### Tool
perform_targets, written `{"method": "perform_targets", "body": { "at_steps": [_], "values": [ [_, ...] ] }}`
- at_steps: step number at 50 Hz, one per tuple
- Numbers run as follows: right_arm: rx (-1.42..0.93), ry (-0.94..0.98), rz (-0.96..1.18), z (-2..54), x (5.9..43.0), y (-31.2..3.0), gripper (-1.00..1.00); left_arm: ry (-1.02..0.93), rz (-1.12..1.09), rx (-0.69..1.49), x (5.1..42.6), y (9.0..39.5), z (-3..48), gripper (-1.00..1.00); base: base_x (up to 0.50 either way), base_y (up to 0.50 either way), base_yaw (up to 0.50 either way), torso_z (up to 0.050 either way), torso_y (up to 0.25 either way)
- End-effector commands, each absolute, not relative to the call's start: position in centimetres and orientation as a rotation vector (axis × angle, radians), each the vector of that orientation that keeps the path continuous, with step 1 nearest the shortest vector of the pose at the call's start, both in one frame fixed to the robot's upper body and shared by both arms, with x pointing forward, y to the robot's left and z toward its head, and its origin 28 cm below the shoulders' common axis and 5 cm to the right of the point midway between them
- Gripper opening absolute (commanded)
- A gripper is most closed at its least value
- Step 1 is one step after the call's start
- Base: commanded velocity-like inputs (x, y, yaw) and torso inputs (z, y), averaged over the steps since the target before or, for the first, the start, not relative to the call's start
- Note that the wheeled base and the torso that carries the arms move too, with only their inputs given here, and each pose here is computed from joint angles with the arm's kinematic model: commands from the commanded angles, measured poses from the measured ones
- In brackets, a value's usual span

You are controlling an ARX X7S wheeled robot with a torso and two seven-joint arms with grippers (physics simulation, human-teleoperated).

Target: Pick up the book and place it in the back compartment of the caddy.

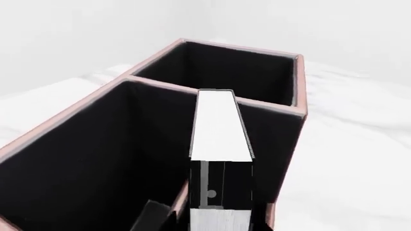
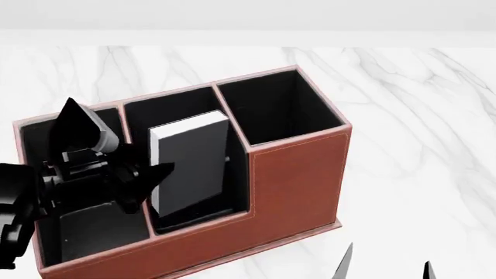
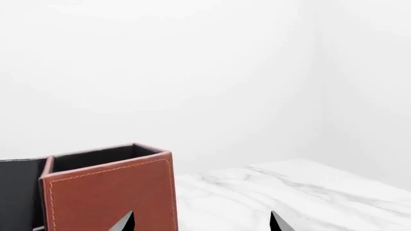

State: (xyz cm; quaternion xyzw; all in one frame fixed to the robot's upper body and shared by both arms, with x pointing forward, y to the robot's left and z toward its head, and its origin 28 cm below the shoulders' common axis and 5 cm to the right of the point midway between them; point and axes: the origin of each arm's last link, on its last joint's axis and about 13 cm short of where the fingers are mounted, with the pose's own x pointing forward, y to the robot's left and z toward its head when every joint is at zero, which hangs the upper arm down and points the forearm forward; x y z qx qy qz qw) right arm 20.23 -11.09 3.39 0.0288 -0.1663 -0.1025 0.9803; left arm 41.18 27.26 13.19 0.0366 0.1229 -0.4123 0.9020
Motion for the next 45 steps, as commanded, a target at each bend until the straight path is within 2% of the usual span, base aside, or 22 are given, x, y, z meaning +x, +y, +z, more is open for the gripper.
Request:
{"method": "perform_targets", "body": {
  "at_steps": [1,18,32,34,35,45],
  "values": [
    [0.060,-0.329,-0.206,3.3,20.4,-11.1,1.00,0.167,-0.793,-0.077,41.3,27.1,13.5,1.00,0.00,0.00,0.00,0.000,0.000],
    [0.064,-0.322,-0.202,3.2,20.5,-11.1,1.00,0.149,-0.806,-0.082,41.4,26.5,13.5,1.00,0.00,0.00,0.00,0.000,0.000],
    [0.032,-0.308,-0.219,3.3,21.9,-10.8,1.00,0.125,-0.881,-0.081,41.2,28.2,14.3,1.00,0.00,0.00,0.00,0.000,0.000],
    [0.027,-0.299,-0.218,3.8,22.7,-10.8,1.00,0.169,-0.875,-0.115,39.8,28.5,14.0,1.00,0.00,0.00,0.00,0.000,0.000],
    [0.035,-0.290,-0.210,3.9,22.9,-10.8,1.00,0.108,-0.870,-0.075,39.5,28.5,15.4,1.00,0.00,0.00,0.00,0.000,0.000],
    [0.003,-0.318,-0.195,6.7,24.5,-10.3,1.00,-0.005,-0.866,-0.031,34.3,29.3,17.9,1.00,0.00,0.00,0.00,0.000,0.000]
  ]
}}
